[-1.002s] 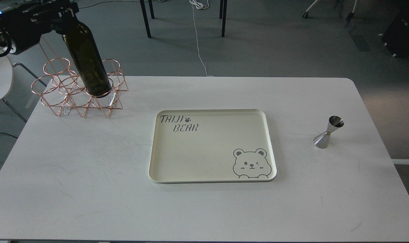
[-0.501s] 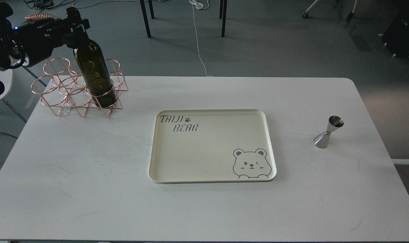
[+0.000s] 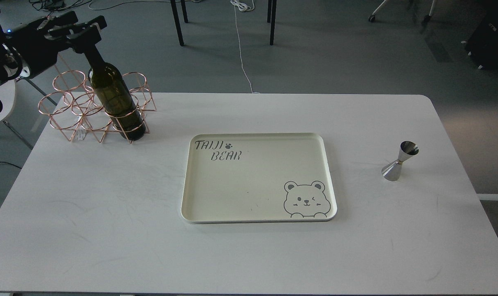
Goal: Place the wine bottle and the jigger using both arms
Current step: 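Release the bottle and withdraw the left gripper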
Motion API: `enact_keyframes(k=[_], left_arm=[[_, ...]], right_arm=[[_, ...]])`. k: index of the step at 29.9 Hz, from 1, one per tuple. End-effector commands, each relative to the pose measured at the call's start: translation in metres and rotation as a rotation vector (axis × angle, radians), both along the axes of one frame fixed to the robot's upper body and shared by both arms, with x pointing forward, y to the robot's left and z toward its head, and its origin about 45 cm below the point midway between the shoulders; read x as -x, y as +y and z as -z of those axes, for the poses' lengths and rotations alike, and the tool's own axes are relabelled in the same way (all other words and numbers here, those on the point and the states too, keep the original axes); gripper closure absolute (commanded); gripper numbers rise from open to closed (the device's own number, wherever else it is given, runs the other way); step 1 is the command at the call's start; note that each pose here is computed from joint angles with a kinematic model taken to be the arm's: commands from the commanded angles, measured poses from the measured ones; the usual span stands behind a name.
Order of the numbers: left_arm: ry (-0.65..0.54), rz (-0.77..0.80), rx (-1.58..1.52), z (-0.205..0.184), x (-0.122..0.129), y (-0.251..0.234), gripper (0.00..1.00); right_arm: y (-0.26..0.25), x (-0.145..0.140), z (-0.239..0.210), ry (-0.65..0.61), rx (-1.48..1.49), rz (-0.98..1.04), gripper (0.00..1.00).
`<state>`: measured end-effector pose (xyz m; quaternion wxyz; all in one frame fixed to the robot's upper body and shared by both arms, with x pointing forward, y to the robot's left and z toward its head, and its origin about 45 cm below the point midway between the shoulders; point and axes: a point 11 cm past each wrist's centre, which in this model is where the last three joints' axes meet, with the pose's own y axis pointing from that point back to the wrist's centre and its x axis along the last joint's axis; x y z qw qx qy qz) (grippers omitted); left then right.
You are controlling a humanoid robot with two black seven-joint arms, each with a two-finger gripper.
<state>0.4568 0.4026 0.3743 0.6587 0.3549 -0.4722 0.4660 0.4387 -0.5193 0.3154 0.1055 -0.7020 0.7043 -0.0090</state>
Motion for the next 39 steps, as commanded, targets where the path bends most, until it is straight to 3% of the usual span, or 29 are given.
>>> enact_keyframes(k=[1,8,17,26,32,39], left_arm=[[-0.035,-0.078,0.197,-0.026,0.004,0.026,0.02],[-0.047,-0.176,0.543,-0.043,0.011,0.056,0.02],[0.058,-0.235,1.222,-0.016,0.022,0.083,0.02],[0.129,-0.227,1.722,0.041,0.042,0.112,0.01],[0.109,-0.279,1.949,0.098,0.052,0.121,0.01],[0.1,-0.246,2.086,0.126,0.06,0.111,0.01]], right_arm=[[0.0,0.0,-0.001,-0.005,-0.005,0.004,0.01],[-0.013,0.002,0.001,0.001,0.012,0.084,0.01],[-0.025,0.015,0.02,-0.007,-0.096,0.141,0.01],[-0.033,0.031,0.048,0.037,-0.244,0.152,0.01],[-0.014,0.023,0.07,0.041,-0.454,0.16,0.01],[-0.017,0.034,0.087,0.04,-0.508,0.192,0.01]])
